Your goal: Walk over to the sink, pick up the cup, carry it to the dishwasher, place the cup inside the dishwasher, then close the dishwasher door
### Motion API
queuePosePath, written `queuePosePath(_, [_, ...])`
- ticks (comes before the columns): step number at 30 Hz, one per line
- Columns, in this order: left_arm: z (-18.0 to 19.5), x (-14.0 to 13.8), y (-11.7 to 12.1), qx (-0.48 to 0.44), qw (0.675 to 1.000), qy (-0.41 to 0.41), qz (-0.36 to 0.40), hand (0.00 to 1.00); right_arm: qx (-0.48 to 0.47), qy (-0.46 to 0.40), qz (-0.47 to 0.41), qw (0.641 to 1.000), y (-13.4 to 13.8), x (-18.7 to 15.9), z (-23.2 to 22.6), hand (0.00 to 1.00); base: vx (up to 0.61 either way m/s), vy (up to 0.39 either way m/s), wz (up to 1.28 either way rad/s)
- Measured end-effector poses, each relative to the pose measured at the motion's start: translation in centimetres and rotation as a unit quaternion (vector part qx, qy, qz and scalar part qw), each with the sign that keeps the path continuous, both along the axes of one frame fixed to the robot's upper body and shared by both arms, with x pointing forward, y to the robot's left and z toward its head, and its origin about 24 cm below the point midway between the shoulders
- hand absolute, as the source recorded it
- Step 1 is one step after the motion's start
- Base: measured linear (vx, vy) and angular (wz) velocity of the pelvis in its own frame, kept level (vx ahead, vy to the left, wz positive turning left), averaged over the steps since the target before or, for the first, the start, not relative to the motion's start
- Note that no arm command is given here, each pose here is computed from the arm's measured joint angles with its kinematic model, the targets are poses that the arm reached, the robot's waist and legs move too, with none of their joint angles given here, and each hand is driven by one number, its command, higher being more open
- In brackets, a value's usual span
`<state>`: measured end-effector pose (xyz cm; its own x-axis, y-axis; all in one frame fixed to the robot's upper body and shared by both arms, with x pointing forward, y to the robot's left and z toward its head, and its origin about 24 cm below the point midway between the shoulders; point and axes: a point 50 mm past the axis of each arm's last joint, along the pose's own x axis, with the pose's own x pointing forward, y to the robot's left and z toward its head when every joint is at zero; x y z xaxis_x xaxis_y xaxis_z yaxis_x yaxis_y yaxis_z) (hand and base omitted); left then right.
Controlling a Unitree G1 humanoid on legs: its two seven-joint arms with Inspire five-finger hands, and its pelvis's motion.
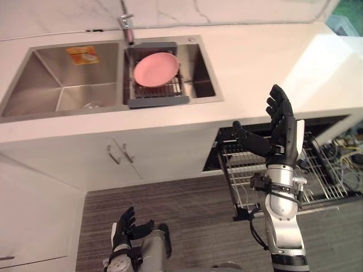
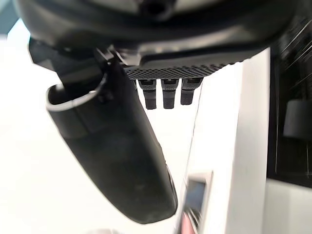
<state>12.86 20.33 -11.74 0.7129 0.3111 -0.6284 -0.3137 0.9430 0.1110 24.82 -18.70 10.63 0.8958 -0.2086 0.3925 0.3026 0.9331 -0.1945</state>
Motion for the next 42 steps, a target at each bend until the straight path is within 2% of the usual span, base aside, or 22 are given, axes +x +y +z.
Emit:
queuePosePath(6, [0.3, 0.3, 1.0, 0.028, 0.999, 0.002, -0.036, 0.9, -0.066, 0.031, 0.025, 0.997, 0.7, 0.9, -0.8, 0.9, 0.19, 0.05, 0.61])
queuePosePath(14, [-0.2, 0.3, 0.1, 0.033, 0.995, 0.02, -0.088, 0.9, -0.138, 0.026, 0.021, 0.99, -0.6, 1.4, 0.1, 0.9, 0.3, -0.133, 0.48])
queuePosePath(20, [-0.2, 0.8, -0.4, 0.026, 0.995, 0.013, -0.09, 0.9, -0.159, 0.027, 0.018, 0.987, -0.7, 1.5, 0.1, 0.9, 0.22, -0.04, -0.08])
queuePosePath(24, [0.1, 1.2, 0.1, 0.042, 0.994, 0.01, -0.1, 0.9, -0.179, 0.026, 0.018, 0.983, -1.0, 1.6, 0.3, 0.9, 0.12, 0.14, -0.08])
queuePosePath(31, [-0.6, -0.3, 0.2, 0.042, 0.992, 0.035, -0.113, 0.9, -0.209, 0.04, 0.031, 0.977, -0.7, 1.7, -0.2, 0.9, 0.03, 0.05, 0.06])
queuePosePath(37, [-0.7, -0.6, 0.2, 0.041, 0.992, 0.041, -0.112, 0.9, -0.232, 0.101, 0.039, 0.967, -1.1, 2.1, -2.9, 0.9, -0.06, -0.013, 0.0])
queuePosePath(42, [-0.8, -0.8, 0.2, 0.04, 0.992, 0.044, -0.111, 0.9, -0.268, 0.103, 0.04, 0.957, -1.2, 2.5, -2.8, 0.9, -0.13, -0.007, 0.05])
